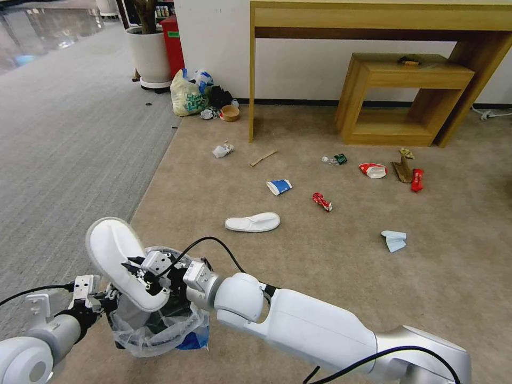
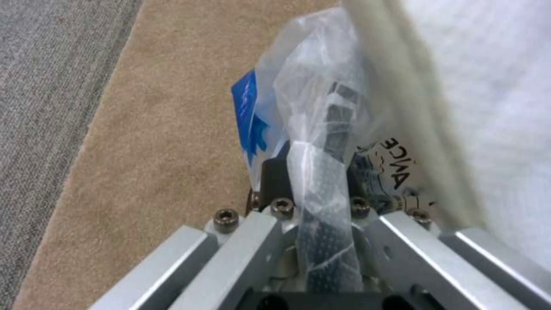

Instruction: Pick up the trash bin and place the garbage on the floor into it.

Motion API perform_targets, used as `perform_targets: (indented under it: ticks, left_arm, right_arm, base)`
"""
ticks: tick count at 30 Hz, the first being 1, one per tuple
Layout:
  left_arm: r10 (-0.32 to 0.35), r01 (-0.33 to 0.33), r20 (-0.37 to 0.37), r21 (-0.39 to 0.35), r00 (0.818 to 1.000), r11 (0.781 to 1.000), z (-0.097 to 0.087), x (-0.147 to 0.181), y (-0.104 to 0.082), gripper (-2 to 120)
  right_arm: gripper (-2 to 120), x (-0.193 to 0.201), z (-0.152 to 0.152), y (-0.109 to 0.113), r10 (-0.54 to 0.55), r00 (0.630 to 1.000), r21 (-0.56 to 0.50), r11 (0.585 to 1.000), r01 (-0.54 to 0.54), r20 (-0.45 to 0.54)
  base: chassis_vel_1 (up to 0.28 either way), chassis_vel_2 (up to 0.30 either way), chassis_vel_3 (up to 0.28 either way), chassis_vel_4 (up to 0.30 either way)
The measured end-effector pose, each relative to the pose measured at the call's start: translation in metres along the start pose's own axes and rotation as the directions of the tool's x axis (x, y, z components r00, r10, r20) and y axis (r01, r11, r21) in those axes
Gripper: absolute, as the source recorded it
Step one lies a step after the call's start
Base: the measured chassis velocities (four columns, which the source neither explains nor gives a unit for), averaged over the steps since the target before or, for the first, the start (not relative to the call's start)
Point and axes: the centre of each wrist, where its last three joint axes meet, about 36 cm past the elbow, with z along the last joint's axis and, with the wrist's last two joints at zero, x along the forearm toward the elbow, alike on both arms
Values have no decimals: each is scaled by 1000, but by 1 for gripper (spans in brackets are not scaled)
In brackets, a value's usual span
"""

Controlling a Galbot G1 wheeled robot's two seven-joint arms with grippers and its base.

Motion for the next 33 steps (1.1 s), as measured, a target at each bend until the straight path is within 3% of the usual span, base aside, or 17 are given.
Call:
perform_targets:
  ticks: [7,10,17,25,28,29,31,33]
  left_arm:
    - [1,-1,3,1,1000,1000,0,1,-1,0]
    - [0,0,7,0,1000,1000,-1,1,-1,0]
    - [-2,2,10,1,1000,1000,-2,2,0,0]
    - [-9,9,18,17,1000,1000,-1,3,1,0]
    - [-14,14,18,33,1000,999,3,4,1,0]
    - [-14,14,18,33,1000,999,3,4,1,0]
    - [-17,16,22,43,1000,999,7,7,-1,0]
    - [-16,15,24,45,1000,999,7,8,-1,0]
  right_arm:
    - [52,1,-3,-1,8,1000,-8,1000,-8,3]
    - [70,3,0,2,7,1000,-15,1000,-7,-7]
    - [95,4,0,6,9,1000,-23,1000,-9,-7]
    - [100,11,-32,-15,99,995,-73,993,-97,25]
    - [100,24,-45,-43,204,978,-116,973,-199,34]
    - [100,24,-45,-43,204,978,-116,973,-199,34]
    - [100,43,-47,-70,303,953,-161,942,-296,19]
    - [100,47,-46,-75,322,947,-170,934,-315,15]
  base:
    - [0,0,0,0]
    - [0,0,0,0]
    - [0,0,0,0]
    - [0,0,0,0]
    - [0,0,0,0]
    - [0,0,0,0]
    - [0,0,0,0]
    - [0,0,0,0]
